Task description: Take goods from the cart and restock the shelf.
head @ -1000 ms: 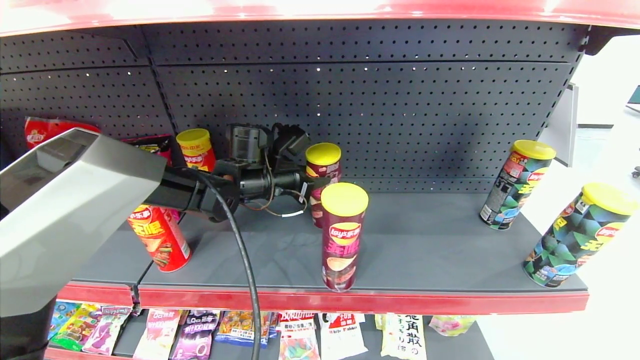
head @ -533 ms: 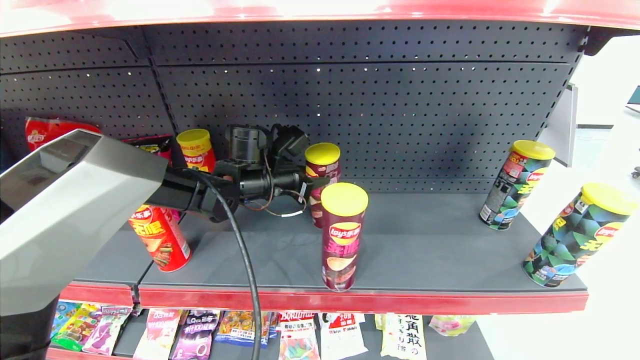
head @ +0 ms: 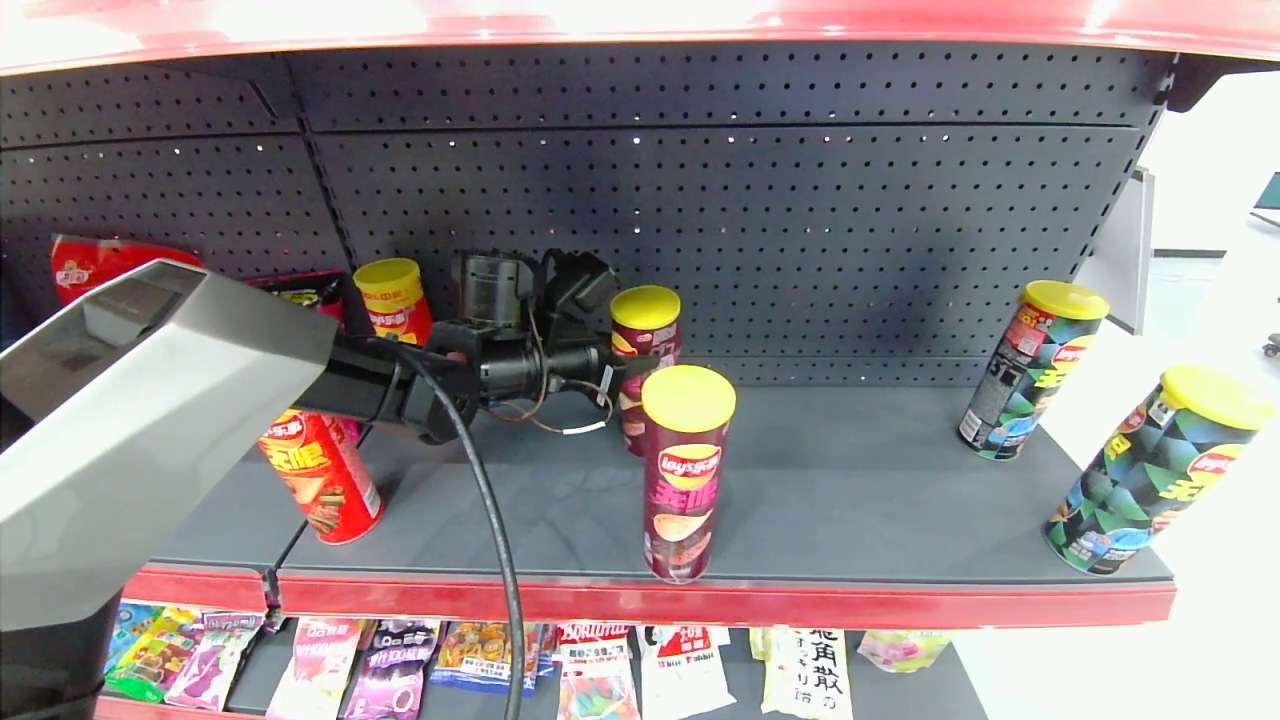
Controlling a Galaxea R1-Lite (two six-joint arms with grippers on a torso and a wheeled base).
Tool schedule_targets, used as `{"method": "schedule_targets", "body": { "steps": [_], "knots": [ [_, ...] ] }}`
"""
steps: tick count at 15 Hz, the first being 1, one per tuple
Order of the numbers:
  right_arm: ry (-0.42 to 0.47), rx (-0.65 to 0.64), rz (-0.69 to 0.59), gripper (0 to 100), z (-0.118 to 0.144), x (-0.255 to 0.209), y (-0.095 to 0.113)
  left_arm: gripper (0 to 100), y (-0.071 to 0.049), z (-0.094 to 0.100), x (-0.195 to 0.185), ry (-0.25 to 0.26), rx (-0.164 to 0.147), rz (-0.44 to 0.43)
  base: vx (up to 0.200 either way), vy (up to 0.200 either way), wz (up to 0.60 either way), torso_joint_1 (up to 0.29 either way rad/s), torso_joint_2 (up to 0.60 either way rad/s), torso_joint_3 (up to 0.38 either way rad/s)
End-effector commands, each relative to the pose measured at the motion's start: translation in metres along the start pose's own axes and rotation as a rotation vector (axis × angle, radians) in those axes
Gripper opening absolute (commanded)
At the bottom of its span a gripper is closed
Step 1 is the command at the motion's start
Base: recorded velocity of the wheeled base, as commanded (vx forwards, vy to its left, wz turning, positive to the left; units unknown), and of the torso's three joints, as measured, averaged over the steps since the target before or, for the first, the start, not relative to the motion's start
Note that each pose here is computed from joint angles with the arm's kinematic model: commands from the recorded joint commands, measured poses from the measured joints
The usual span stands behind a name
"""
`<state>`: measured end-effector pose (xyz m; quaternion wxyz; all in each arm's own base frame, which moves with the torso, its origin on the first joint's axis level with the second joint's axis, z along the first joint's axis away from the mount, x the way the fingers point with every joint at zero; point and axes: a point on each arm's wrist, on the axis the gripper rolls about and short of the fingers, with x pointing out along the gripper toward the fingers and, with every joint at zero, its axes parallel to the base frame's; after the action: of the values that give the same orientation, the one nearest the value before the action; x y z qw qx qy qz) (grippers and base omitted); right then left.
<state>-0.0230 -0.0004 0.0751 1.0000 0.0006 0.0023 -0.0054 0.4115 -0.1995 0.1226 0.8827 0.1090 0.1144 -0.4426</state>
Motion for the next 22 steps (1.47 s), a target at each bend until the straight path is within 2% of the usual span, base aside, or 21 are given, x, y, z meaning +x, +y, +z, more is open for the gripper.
{"method": "schedule_targets", "body": {
  "steps": [1, 4, 5, 13, 16, 22],
  "knots": [
    [0.001, -0.001, 0.000, 100, 0.000, 0.000, 0.000, 0, 0.000, -0.002, 0.001, 0.005, -0.003, -0.001, 0.000, 0.000, 0.00, 0.000, 0.00, 0.000],
    [0.001, 0.000, 0.000, 100, 0.000, 0.000, 0.000, 0, 0.000, -0.002, 0.001, 0.003, -0.003, -0.001, 0.000, 0.000, 0.00, 0.000, 0.00, 0.000],
    [0.001, 0.000, 0.000, 100, 0.000, 0.000, 0.000, 100, 0.000, -0.002, 0.001, 0.003, -0.005, -0.001, 0.000, 0.000, 0.00, 0.000, 0.00, 0.000],
    [0.001, 0.000, 0.000, 100, 0.000, 0.000, 0.000, 100, 0.001, 0.006, -0.004, -0.014, 0.003, 0.005, 0.000, 0.000, 0.00, 0.000, 0.00, 0.000],
    [0.001, 0.000, 0.000, 100, 0.000, 0.000, 0.000, 100, 0.003, 0.014, -0.020, -0.020, 0.002, 0.018, 0.000, 0.000, 0.00, 0.000, 0.00, 0.000],
    [0.001, 0.000, 0.000, 100, 0.000, 0.000, 0.000, 100, -0.008, 0.010, -0.066, 0.051, -0.043, 0.020, 0.000, 0.000, 0.00, 0.000, 0.00, 0.000]
  ]
}}
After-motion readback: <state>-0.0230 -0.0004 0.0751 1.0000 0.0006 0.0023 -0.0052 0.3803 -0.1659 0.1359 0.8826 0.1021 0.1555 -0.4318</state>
